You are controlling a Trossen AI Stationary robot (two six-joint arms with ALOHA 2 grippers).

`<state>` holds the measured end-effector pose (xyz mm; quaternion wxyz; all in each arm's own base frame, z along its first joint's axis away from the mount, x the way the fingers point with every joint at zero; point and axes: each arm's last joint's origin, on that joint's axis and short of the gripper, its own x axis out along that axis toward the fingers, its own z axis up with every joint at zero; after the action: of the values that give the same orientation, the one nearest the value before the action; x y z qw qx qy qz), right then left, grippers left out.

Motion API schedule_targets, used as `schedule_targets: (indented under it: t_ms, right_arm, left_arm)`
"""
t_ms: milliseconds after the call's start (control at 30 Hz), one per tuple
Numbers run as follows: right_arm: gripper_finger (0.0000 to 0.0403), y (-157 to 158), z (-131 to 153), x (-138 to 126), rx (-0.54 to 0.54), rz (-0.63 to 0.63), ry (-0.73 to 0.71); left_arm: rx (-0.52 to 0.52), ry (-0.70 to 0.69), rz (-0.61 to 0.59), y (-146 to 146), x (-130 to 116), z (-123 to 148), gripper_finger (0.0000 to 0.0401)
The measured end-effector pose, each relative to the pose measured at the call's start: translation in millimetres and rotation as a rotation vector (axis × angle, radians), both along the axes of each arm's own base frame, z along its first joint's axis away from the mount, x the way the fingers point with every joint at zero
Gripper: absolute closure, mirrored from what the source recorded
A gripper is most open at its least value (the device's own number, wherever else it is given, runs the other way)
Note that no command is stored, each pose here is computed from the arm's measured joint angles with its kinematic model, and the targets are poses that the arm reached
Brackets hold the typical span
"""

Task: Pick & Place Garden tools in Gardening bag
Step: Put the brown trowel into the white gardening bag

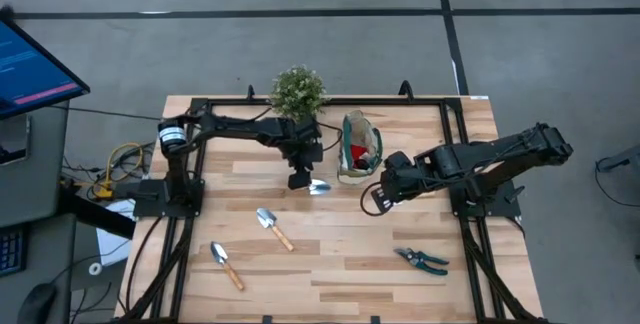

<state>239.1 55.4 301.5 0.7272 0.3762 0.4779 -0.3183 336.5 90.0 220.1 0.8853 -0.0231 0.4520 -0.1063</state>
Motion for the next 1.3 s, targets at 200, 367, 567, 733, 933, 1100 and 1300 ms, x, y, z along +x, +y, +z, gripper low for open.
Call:
schedule_targets:
  t_ms: [200,367,567,733,933,1100,1300]
  right_arm:
    - [0.0403,0,0,0,0.0,0.0,0.0]
    - [0.0403,0,0,0,-0.007,-0.003,-0.005]
    - [0.0403,-1,0,1,-0.028,-0.002,-0.014]
    - [0.0403,-1,0,1,-0.048,-0.006,-0.018]
    - [0.0403,-1,0,1,-0.052,-0.002,-0.018]
    - [0.0403,-2,1,1,-0.073,-0.006,-0.022]
    - [0.0403,-2,1,2,-0.099,-0.015,-0.041]
  left_arm:
    - [-0.034,0.035,-0.047,-10,10,-18,0.0152]
    - [-0.035,0.038,-0.058,-14,11,-19,0.0157]
    - [-0.036,0.051,-0.055,-14,13,-24,0.0219]
    - [-0.051,0.07,-0.06,-14,15,-31,0.031]
    - [-0.08,0.073,-0.073,-16,15,-32,0.0392]
    - [-0.076,0.058,-0.075,-17,12,-25,0.0396]
    - [-0.019,0.035,-0.021,-19,-4,5,0.0399]
